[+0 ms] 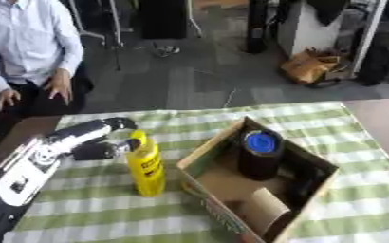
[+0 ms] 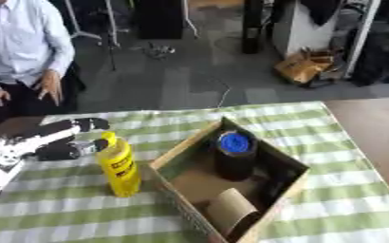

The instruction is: Pick up objects on the table and place them in the box.

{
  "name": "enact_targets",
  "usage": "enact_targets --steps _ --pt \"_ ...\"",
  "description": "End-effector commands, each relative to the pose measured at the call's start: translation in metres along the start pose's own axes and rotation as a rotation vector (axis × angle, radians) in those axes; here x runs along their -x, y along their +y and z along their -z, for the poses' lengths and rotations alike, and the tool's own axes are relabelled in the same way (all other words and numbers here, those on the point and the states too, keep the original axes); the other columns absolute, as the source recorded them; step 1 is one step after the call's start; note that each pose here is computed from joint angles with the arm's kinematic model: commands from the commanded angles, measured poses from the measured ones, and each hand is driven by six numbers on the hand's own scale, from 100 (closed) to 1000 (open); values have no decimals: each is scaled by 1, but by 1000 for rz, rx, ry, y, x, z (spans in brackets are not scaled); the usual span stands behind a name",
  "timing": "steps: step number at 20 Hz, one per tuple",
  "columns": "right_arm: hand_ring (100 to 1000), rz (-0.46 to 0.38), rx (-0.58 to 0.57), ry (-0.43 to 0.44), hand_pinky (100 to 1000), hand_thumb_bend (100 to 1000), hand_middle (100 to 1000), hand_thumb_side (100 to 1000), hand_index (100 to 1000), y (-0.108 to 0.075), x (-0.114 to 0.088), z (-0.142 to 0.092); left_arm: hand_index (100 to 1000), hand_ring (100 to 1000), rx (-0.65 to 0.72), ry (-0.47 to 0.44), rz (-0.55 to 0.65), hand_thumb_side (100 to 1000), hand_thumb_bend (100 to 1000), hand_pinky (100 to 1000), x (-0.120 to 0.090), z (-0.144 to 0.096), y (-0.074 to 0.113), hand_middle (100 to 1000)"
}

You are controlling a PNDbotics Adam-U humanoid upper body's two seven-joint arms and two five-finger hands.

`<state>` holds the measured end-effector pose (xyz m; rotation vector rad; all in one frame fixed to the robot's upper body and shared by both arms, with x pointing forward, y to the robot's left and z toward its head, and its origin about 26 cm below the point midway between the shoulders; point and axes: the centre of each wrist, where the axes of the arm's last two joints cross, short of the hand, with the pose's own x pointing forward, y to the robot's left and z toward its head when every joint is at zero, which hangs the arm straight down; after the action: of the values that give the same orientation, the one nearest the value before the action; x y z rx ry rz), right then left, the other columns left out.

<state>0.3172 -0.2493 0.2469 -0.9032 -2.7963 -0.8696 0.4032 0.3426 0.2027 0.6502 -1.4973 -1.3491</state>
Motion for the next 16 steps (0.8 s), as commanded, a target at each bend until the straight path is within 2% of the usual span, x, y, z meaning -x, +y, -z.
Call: enact_targets --steps 1,11,16 --pt "732 35 21 -32 792 100 682 1000 596 2 -5 6 1000 1000 -7 14 49 1000 381 1000 0 -4 15 1000" --pt "732 38 23 -30 793 100 682 1000 594 3 -5 6 1000 1000 17 34 98 1000 388 1000 2 2 7 1000" --pt "732 39 24 -29 793 100 682 1000 593 3 -5 6 1000 1000 21 37 97 1000 363 1000 3 4 4 1000"
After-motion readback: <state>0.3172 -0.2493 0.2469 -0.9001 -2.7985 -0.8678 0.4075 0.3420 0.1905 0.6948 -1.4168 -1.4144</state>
